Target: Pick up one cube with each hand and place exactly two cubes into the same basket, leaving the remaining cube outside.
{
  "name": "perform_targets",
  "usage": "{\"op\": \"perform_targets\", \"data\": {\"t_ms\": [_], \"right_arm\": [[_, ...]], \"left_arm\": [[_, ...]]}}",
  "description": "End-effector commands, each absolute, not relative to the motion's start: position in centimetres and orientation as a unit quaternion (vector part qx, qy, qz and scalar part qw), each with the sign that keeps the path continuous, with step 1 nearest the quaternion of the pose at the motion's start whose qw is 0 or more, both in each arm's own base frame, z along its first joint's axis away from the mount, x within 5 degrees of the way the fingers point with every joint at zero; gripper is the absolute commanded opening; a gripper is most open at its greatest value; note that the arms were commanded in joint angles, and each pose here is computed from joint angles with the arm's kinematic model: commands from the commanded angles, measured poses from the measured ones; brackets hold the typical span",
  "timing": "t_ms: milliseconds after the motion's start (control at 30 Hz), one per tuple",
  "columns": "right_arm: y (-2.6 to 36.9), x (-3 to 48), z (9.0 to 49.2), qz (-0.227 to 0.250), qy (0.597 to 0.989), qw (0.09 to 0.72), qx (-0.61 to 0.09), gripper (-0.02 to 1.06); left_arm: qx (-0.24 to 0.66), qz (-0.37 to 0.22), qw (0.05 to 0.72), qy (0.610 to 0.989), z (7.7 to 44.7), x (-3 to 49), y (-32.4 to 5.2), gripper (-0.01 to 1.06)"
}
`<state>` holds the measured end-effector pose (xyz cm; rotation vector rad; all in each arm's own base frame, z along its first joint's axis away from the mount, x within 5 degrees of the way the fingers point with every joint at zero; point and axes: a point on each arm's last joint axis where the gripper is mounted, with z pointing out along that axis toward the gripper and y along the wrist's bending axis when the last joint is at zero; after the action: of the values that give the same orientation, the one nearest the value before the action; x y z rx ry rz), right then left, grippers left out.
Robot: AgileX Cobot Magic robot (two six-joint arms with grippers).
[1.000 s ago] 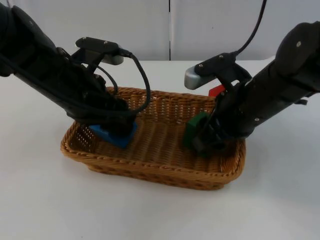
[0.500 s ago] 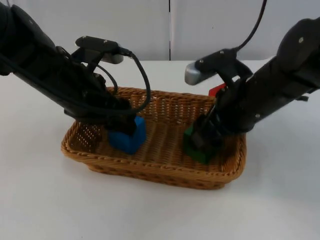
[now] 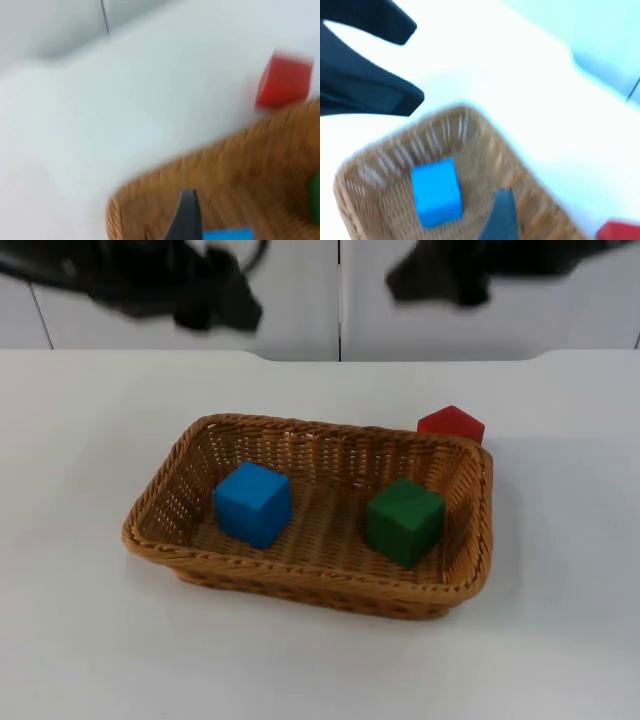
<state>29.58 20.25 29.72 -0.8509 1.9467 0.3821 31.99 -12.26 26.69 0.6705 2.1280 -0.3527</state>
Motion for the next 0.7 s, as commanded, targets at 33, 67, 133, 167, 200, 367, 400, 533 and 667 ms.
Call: {"op": "perform_targets", "data": {"t_ms": [33, 67, 133, 167, 200, 367, 400, 533, 667], "right_arm": [[19.6, 27.9, 32.8, 0.167, 0.774, 0.499, -0.352, 0.67], [19.6, 27.9, 32.8, 0.167, 0.774, 0.499, -0.352, 0.67], [19.0, 26.8, 34.4, 0.174, 0.763, 0.512, -0.354, 0.67], [18.7, 26.3, 35.2, 0.176, 0.757, 0.52, -0.353, 0.67], [18.5, 25.7, 35.8, 0.18, 0.753, 0.525, -0.354, 0.67], [17.7, 24.1, 37.6, 0.191, 0.741, 0.533, -0.362, 0.67], [17.6, 23.7, 37.8, 0.194, 0.739, 0.531, -0.365, 0.67], [17.3, 22.7, 38.3, 0.204, 0.739, 0.519, -0.378, 0.67], [17.0, 21.7, 38.5, 0.218, 0.744, 0.498, -0.389, 0.67]], "left_arm": [[0.274, -0.143, 0.468, 0.828, 30.0, 30.3, -11.9, 0.68], [0.274, -0.143, 0.468, 0.828, 30.0, 30.3, -11.9, 0.68], [0.275, -0.143, 0.501, 0.808, 32.5, 28.8, -11.5, 0.68], [0.277, -0.146, 0.51, 0.801, 33.4, 28.2, -11.4, 0.68], [0.278, -0.147, 0.515, 0.798, 33.8, 27.9, -11.3, 0.68], [0.283, -0.163, 0.536, 0.779, 36.3, 25.5, -10.9, 0.68], [0.287, -0.165, 0.538, 0.775, 36.6, 25.0, -10.8, 0.68], [0.304, -0.17, 0.534, 0.77, 37.2, 24.0, -10.8, 0.68], [0.314, -0.181, 0.518, 0.775, 37.7, 22.6, -10.6, 0.68]]}}
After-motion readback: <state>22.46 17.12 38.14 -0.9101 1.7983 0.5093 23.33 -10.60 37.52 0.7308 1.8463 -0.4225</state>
